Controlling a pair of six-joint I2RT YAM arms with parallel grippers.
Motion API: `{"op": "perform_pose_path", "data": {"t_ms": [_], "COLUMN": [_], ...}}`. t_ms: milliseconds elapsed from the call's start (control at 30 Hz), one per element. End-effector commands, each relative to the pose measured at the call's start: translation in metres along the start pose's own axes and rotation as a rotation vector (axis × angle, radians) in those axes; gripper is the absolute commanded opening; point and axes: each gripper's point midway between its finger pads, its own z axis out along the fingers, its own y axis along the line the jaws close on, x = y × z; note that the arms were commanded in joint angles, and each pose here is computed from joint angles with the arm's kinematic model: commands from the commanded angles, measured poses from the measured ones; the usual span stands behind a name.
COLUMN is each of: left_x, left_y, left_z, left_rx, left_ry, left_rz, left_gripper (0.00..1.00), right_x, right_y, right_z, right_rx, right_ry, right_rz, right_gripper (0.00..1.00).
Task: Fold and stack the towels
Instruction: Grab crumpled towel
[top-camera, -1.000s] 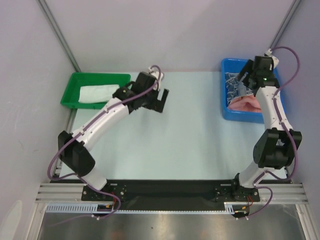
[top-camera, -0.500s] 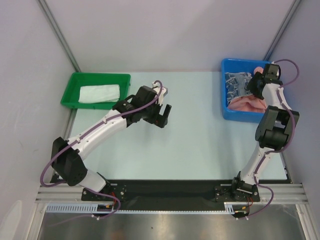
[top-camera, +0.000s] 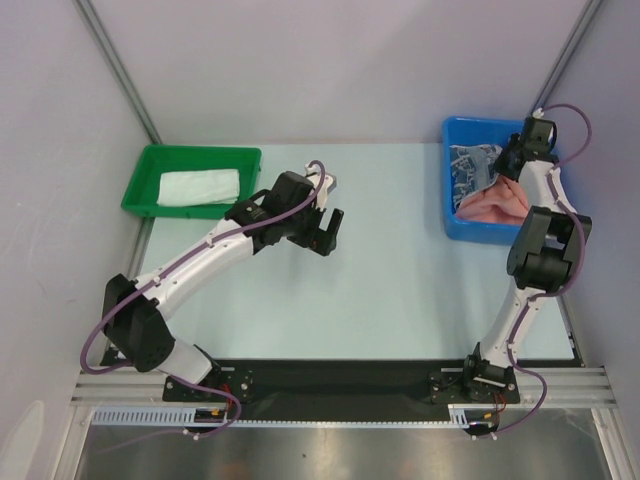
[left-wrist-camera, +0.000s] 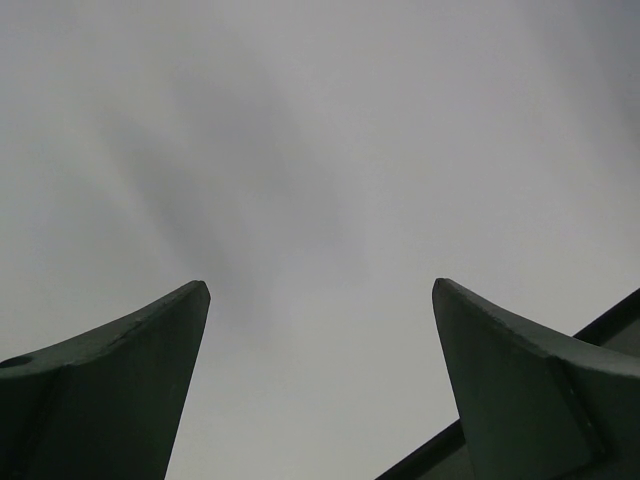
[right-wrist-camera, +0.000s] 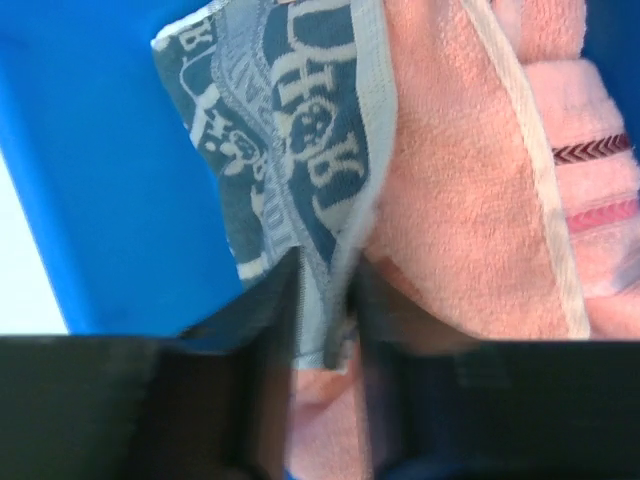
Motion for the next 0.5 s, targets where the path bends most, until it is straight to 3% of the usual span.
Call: {"op": "perform_pose_path", "data": {"t_ms": [0, 67, 100, 267, 400, 467], "left_x": [-0.015, -0.015, -0.014, -0.021, -0.031, -0.036], "left_y": [-0.004, -0.003, -0.003, -0.003, 0.001, 0.009], "left_z": [-0.011, -0.01, -0.01, -0.015, -0.029, -0.036], "left_rx": [0.02, 0.016, 0.014, 0.012, -0.003, -0.037], "left_ry": [-0.062, -0.062, -0.061, -0.098, -0.169, -0.202], "left_rz": [-0.01, -0.007, -0.007, -0.014, -0.026, -0.036], "left_gripper": [1.0, 1.0, 1.0, 1.0, 1.0, 1.0], "right_x": [-0.022, -0.028, -0.04, -0.105, -0.161, -0.179], "right_y": [0.007, 0.011, 0.021, 0.088, 0.17, 0.214], "right_z": [0.004, 0.003, -0.003, -0.065, -0.17, -0.247], "right_rx": [-0.014, -0.025, -0.05, -0.223, -0.404, -0.496], "right_ry": [-0.052, -0.07, -0.09, -0.21, -0.426, -0.567], "right_rz": [-0.026, -0.034, -0.042, -0.086, -0.218, -0.289], "right_gripper": [0.25, 0.13, 0.0, 0.0, 0.0, 0.0]}}
